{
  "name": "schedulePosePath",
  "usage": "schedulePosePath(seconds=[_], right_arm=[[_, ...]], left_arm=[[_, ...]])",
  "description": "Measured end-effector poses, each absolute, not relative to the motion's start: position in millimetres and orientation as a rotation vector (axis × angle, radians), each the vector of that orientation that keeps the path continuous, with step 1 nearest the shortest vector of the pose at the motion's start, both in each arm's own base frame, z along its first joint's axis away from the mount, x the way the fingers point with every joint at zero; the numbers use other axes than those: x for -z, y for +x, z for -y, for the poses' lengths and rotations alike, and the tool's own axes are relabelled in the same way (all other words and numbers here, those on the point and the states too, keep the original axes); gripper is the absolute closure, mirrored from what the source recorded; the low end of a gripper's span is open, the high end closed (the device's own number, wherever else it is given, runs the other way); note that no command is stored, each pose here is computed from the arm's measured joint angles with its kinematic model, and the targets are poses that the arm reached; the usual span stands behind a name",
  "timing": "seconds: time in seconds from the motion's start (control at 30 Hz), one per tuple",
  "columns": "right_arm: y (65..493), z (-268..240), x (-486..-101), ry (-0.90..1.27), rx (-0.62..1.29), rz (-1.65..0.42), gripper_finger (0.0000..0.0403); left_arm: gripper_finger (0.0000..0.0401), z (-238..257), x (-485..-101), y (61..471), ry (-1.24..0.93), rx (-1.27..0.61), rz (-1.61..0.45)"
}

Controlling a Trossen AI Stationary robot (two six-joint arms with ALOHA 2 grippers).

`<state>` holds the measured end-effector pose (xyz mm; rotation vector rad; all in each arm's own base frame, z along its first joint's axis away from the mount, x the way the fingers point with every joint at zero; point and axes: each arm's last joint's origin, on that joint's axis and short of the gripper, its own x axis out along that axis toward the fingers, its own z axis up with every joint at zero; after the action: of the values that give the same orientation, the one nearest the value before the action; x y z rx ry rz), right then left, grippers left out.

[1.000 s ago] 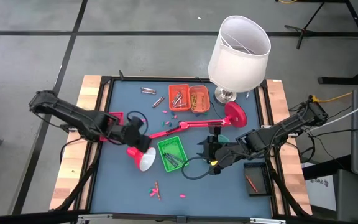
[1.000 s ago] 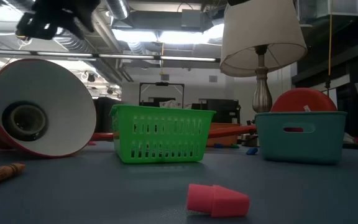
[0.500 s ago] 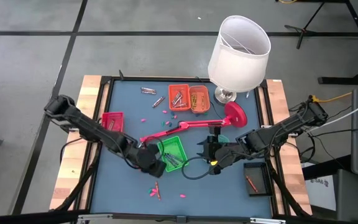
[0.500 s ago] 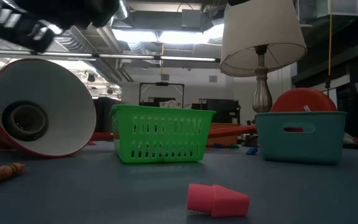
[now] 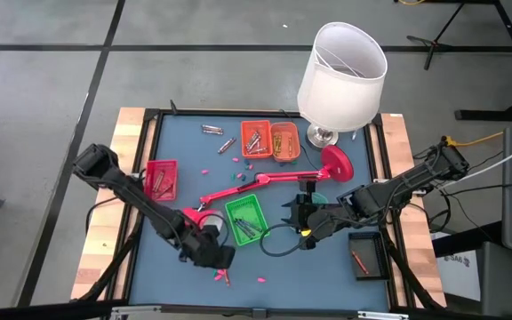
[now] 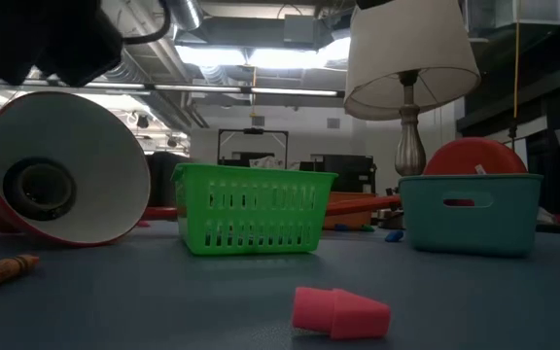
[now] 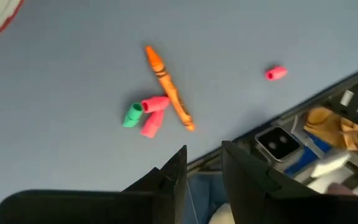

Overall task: Sort crayons
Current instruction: Put the orange crayon into the black bin

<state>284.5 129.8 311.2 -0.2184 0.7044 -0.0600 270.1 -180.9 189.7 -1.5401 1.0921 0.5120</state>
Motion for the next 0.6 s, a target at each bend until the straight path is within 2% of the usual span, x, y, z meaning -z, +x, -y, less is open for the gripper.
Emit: schedulePosePath(seconds=[0.6], right_arm=[[285, -130, -311, -0.217, 0.06, -0.702, 0.0231]], left_arm=[[0.0317, 186, -168, 272, -1.484, -0.632, -1.001]])
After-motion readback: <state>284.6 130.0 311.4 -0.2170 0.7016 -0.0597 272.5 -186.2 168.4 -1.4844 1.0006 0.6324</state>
